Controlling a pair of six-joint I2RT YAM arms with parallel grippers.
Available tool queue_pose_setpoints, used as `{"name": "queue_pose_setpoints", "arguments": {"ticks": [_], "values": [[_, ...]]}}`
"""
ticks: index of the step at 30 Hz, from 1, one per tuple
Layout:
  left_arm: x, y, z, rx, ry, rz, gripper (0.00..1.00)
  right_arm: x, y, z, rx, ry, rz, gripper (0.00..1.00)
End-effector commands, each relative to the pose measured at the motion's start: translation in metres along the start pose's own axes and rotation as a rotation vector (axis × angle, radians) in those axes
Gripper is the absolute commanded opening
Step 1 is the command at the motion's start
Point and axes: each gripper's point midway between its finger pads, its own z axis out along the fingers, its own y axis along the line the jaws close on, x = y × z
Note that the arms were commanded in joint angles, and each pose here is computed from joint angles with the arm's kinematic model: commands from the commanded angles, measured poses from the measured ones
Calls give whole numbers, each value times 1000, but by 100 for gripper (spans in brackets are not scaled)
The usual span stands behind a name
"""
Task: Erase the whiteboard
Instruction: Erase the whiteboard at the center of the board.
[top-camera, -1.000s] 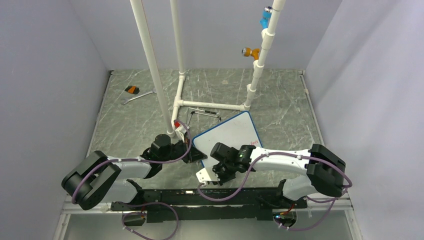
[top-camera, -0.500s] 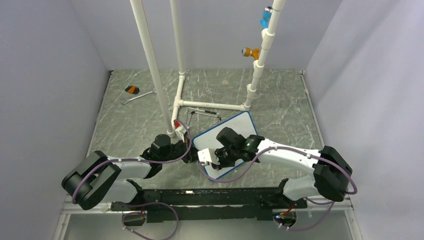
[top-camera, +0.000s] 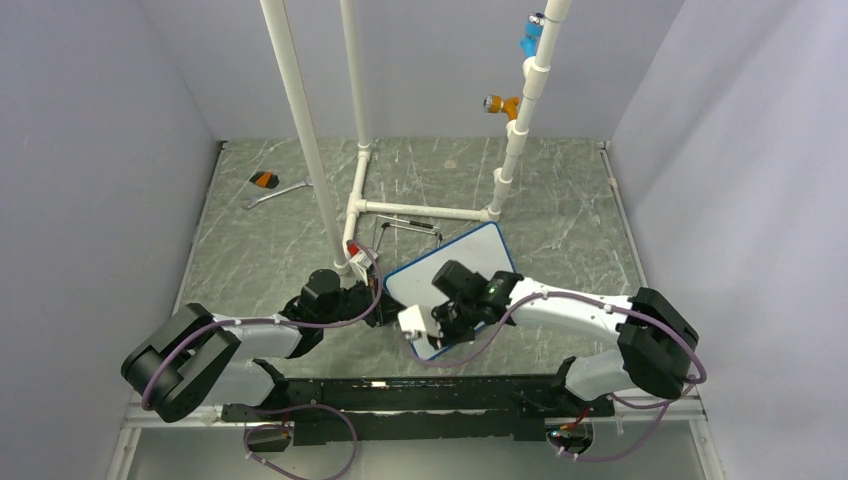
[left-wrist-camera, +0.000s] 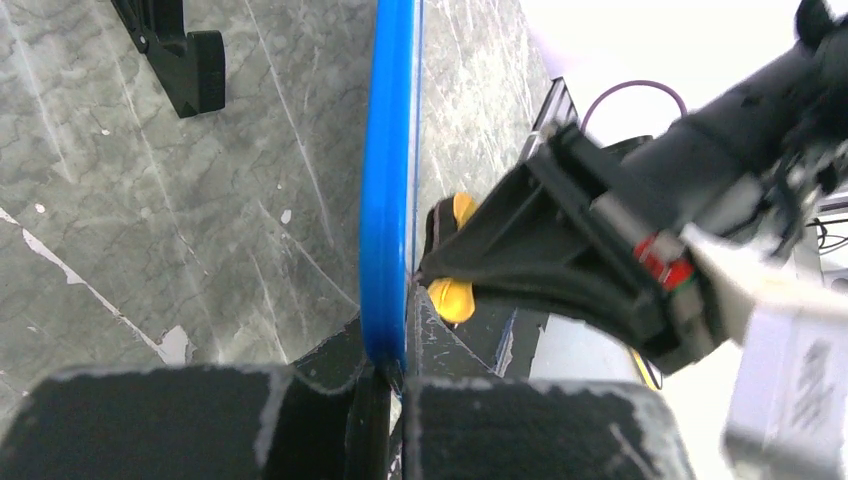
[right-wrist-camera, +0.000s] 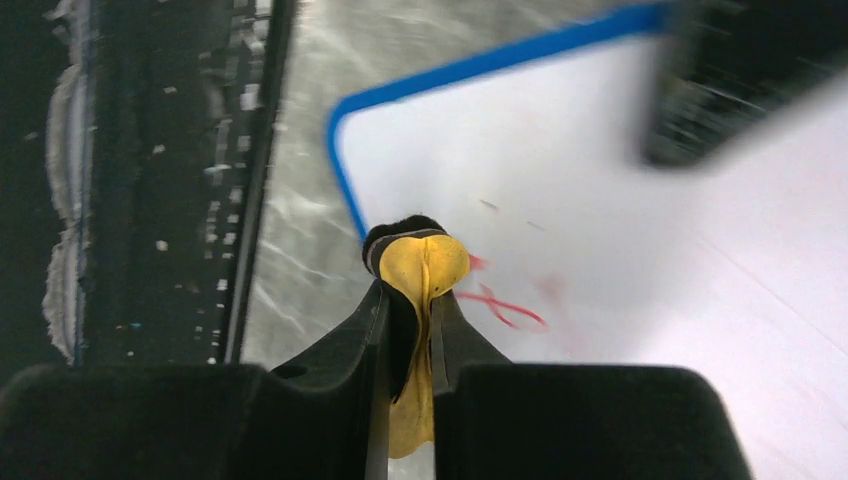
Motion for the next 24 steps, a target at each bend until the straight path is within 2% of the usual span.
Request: {"name": "queue_pose_setpoints", "arguments": {"ticks": [1,4,12,15,19,24], "values": [[-11,-24,-1,102,-34,43,0,-29,-51,-39,176,-136,56,0],[-10,-24,-1,101,-30,43,0,-14,-40,-30,140,-107,45,0],[-11,-24,-2,96,-35,49,0,7,12,4,-84,26,-83,0],[-11,-24,-3,98,-40,51,0,-2,5,2,-61,13,-70,0],[-11,-24,-3,103,-41,50,0,-20,-24,-19,44,-79,-9,0],[-11,-25,-2,105,-40,49,0,-18,-51,-44,166,-141,60,0]]}}
